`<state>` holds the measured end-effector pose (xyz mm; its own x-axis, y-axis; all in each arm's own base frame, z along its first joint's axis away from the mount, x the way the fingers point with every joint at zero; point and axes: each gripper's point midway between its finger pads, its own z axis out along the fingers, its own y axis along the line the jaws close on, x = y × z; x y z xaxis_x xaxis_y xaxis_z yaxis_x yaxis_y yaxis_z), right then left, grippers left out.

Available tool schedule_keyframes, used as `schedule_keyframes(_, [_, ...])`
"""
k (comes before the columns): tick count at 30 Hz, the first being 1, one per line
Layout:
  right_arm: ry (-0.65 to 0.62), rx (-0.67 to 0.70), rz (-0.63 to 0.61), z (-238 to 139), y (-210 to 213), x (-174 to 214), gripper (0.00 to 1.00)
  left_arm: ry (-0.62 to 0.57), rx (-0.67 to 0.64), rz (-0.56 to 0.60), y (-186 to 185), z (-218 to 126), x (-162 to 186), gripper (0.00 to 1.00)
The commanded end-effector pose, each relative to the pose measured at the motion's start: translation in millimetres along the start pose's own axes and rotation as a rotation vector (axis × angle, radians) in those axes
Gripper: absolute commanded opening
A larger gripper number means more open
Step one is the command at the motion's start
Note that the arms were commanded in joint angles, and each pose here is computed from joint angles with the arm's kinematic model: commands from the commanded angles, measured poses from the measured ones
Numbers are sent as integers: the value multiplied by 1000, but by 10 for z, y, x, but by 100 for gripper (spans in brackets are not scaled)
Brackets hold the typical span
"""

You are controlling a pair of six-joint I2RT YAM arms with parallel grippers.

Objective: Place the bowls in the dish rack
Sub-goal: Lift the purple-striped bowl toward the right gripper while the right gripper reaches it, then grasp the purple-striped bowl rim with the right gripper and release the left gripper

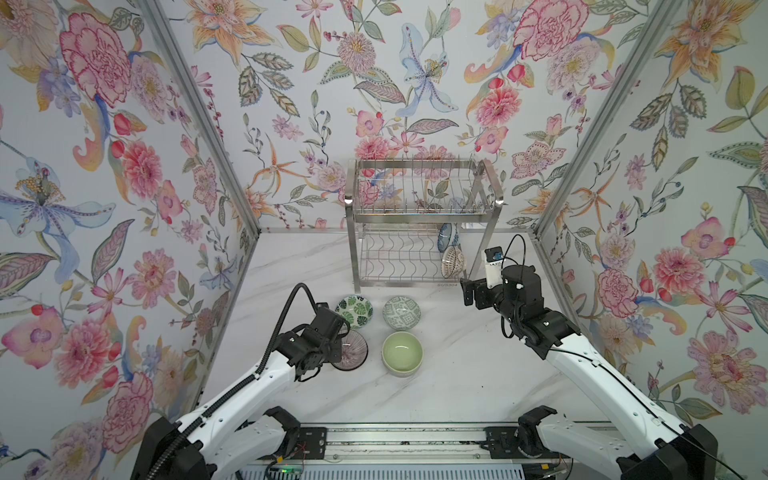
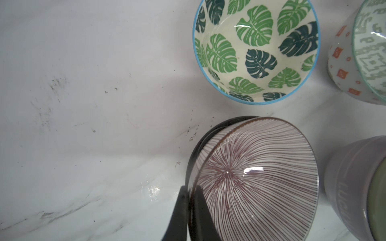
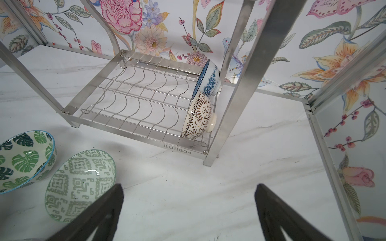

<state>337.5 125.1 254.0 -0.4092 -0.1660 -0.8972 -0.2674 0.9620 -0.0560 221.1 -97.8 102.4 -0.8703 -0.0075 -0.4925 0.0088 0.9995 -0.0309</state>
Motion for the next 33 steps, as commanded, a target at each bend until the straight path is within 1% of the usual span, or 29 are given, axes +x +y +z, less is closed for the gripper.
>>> schedule_keyframes(1, [-26,-14,22,-49,7,-51,99,-85,-15,29,21,-238,-242,0])
schedule_keyframes(6, [-31,-18,28,-74,4,-83,99,-137,-38,53,53,-441,-435,0])
schedule_keyframes(10, [-41,-40,31,-122,38,-156,99,-233,0,74,-27,-706,-727,0])
schedule_keyframes(15, [-52,-118,68,-186,163,-305,99,-399,95,107,-267,-991,-1142,0])
schedule_keyframes(17, [-52,-181,85,-211,285,-357,99,-456,114,115,-370,-1045,-1296,0])
schedule_keyframes(23, [-84,-268,97,-371,523,-607,99,-642,190,116,-740,-1146,-1713,0])
schedule_keyframes(26, [-107,-340,120,-431,709,-764,99,-702,240,118,-950,-1153,-1919,0])
schedule_keyframes(29, [-105,-396,133,-411,920,-851,99,-748,275,133,-1174,-1167,-2095,0])
schedule_keyframes(33, [-87,-417,156,-312,1121,-901,99,-804,312,126,-1399,-1220,-2242,0])
